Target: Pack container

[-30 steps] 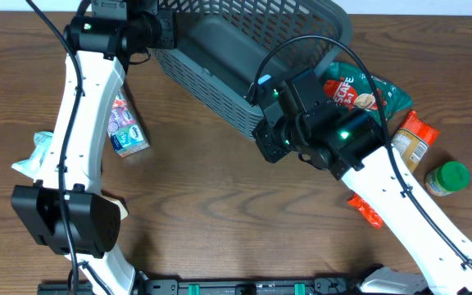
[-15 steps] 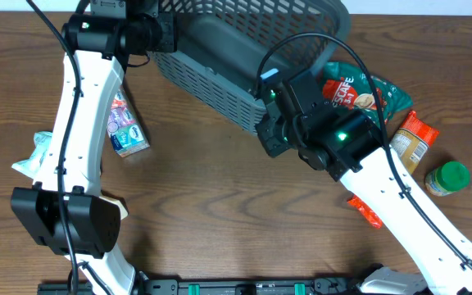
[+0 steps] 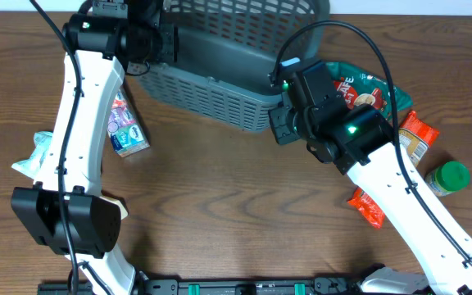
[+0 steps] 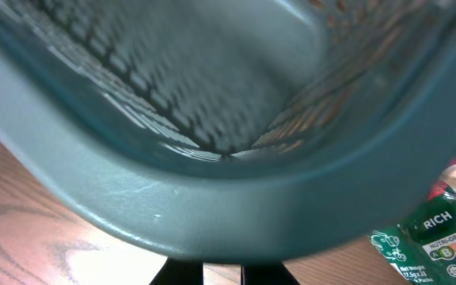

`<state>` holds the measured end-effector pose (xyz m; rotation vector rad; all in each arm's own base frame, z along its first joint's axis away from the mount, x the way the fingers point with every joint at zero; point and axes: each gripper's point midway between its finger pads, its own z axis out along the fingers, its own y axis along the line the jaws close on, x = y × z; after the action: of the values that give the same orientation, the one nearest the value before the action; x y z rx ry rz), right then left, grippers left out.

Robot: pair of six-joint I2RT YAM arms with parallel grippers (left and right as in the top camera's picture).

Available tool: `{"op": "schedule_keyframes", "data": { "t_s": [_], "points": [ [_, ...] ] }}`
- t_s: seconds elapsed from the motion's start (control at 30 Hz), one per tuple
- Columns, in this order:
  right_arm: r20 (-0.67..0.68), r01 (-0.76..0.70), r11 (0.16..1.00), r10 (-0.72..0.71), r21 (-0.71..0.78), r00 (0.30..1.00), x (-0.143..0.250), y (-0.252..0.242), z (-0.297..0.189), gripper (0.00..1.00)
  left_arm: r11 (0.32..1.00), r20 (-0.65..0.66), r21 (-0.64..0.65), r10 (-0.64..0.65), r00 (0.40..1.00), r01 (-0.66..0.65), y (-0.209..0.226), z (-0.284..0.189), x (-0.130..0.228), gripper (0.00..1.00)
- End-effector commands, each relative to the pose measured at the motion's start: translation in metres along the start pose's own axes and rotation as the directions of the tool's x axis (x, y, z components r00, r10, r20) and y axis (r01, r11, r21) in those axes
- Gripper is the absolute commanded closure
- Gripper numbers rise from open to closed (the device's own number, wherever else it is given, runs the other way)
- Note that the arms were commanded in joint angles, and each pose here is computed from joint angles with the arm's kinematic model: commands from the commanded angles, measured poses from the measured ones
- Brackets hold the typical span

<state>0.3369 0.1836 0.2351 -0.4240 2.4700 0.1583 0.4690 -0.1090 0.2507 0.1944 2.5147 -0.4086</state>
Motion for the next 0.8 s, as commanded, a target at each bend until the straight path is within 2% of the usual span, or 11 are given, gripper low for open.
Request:
{"op": "schedule_keyframes", "data": {
  "t_s": [0.0, 0.53, 0.77],
  "points": [
    [0.035, -0.042, 0.999, 0.042, 0.025, 0.999, -0.010, -0.009, -0.004, 0.99, 1.000, -0.074, -0.017, -0.014, 0.997, 0.012, 0.006, 0.012, 0.019, 0.94],
    [0.047, -0.094, 0.994, 0.091, 0.057, 0.995, -0.015, -0.031, -0.003, 0.99, 1.000, -0.144, -0.003, 0.013, 0.990, -0.014, -0.014, 0.013, 0.037, 0.94],
    [0.049, -0.108, 0.992, 0.105, 0.068, 0.993, -0.015, -0.038, -0.003, 0.99, 0.994, -0.188, -0.083, 0.056, 0.981, -0.073, -0.020, 0.015, 0.049, 0.94]
  ]
}}
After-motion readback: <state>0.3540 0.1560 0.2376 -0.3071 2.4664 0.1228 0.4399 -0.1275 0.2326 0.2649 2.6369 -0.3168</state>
